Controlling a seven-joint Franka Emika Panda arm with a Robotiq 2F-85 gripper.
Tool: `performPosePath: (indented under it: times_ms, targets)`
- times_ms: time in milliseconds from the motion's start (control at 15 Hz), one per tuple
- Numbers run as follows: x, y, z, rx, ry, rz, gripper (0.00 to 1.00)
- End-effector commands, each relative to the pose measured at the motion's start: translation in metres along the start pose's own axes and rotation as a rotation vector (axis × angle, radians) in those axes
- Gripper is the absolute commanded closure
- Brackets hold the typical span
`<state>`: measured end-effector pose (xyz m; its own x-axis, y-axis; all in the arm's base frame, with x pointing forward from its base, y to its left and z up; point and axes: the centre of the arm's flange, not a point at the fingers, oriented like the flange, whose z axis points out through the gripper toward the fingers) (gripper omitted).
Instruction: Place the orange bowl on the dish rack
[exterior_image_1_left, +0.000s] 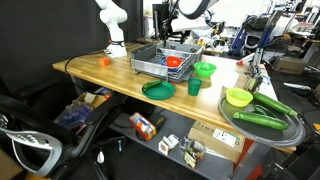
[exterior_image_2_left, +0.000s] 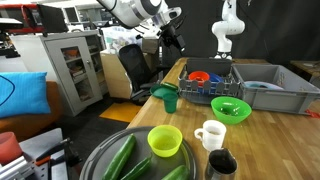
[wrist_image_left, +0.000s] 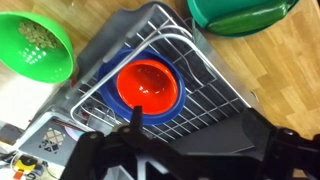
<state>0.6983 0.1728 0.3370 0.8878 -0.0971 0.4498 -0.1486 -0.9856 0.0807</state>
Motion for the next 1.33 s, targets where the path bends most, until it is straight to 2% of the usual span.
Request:
performPosePath:
  times_ms: [0, 533, 600, 667, 1267]
  targets:
    - [-0.052, 0.017, -0.033, -0.033, -0.042, 0.120, 0.00]
    - [-0.164, 0.066, -0.039, 0.013, -0.156, 0.542, 0.00]
    - [-0.137, 0.050, -0.026, -0.034, -0.168, 0.462, 0.00]
    - [-0.146, 0.054, -0.026, -0.032, -0.174, 0.468, 0.00]
    - [-0.138, 0.050, -0.027, -0.023, -0.166, 0.468, 0.00]
